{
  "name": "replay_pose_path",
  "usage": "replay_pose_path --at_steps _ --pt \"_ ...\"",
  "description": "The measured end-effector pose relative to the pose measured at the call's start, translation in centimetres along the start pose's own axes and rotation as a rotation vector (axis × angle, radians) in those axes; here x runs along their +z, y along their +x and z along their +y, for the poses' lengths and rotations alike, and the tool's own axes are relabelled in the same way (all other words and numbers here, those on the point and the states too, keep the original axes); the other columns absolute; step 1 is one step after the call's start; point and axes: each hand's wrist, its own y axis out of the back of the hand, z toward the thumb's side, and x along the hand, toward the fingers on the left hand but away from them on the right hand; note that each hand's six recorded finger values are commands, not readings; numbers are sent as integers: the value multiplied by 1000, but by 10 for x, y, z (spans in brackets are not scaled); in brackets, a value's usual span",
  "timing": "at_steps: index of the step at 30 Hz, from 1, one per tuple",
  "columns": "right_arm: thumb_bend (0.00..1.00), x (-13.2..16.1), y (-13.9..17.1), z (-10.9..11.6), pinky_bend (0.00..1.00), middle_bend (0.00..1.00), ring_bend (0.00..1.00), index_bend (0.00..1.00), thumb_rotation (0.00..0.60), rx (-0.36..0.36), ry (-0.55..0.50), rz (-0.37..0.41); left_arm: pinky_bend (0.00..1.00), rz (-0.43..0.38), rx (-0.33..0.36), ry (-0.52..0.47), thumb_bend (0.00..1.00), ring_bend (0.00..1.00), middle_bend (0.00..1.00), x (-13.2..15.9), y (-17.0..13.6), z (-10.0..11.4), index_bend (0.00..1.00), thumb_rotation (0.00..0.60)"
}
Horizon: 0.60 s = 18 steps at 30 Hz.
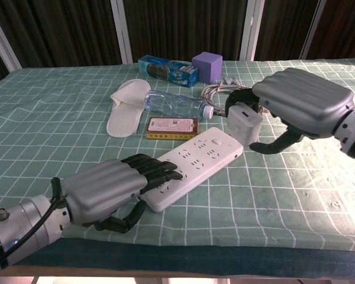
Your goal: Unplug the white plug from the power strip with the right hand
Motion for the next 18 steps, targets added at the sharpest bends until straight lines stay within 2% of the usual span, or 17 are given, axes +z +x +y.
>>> replay_pose_path --at_steps 5,10,13,14,16,18 --pt "425 -34 31 -6 657 650 496 833 600 96 185 -31 28 2 12 -17 749 0 0 -1 -1 5 0 553" --pt "424 -48 48 -27 655 650 500 821 600 215 306 -46 28 -1 19 -12 754 0 0 1 1 7 0 544" --pt "424 -53 53 -42 653 650 503 768 600 286 366 -46 28 0 29 -10 758 0 0 2 1 9 0 535" --pt "423 -54 55 -47 649 641 494 720 600 306 388 -45 28 -1 32 -12 758 0 0 2 1 9 0 530" --pt "420 -53 55 -54 631 556 450 563 600 331 416 -38 28 -3 40 -12 758 0 0 3 1 11 0 529" --pt "405 -52 56 -61 590 379 360 305 600 356 425 -30 28 -2 49 -5 753 0 0 2 1 13 0 523"
